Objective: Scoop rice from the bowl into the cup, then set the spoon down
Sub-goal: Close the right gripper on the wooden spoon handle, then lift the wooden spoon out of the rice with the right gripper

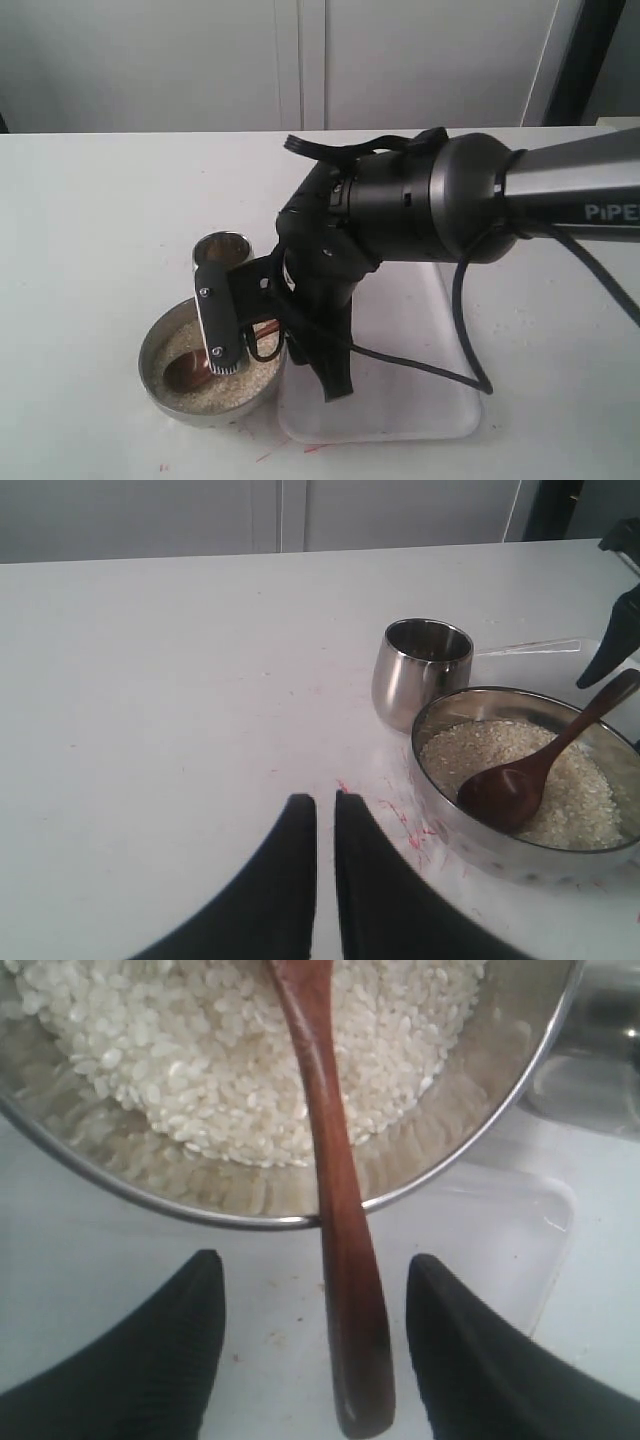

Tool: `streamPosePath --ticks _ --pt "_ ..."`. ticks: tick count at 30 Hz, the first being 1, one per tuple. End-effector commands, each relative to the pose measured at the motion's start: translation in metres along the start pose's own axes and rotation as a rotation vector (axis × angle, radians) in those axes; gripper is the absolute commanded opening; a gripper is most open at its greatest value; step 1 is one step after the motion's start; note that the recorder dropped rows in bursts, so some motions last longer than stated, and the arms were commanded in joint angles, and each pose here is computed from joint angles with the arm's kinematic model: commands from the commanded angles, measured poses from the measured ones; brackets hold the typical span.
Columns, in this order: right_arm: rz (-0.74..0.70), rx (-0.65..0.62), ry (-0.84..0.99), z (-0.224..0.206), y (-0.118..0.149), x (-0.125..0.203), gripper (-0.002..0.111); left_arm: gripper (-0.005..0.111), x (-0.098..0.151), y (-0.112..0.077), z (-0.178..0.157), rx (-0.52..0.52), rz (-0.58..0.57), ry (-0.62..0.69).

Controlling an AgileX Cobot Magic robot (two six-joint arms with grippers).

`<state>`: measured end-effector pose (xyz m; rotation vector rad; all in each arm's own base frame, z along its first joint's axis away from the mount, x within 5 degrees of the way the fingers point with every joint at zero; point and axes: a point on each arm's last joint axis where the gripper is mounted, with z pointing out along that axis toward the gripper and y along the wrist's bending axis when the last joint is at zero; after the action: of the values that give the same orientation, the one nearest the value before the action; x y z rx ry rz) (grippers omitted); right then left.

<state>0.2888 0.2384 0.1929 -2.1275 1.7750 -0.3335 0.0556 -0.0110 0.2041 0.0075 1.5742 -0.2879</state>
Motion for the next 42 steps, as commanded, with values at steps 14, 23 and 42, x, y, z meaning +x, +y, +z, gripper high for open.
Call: streamPosePath --ticks 14,23,42 --pt "0.051 -0.088 0.014 -0.0011 0.0074 -0.0005 0.038 0.014 -0.0022 -0.0009 -0.0002 0.01 -0.01 -0.006" --pt "0.057 -0.078 -0.002 -0.001 0.0065 -0.0019 0.036 0.014 -0.0022 -0.0009 -0.0002 0.01 -0.01 -0.006" --pt "0.088 -0.092 -0.024 -0.0011 0.0076 -0.0041 0.015 0.014 -0.0022 -0.0009 -0.0002 0.01 -0.01 -0.006"
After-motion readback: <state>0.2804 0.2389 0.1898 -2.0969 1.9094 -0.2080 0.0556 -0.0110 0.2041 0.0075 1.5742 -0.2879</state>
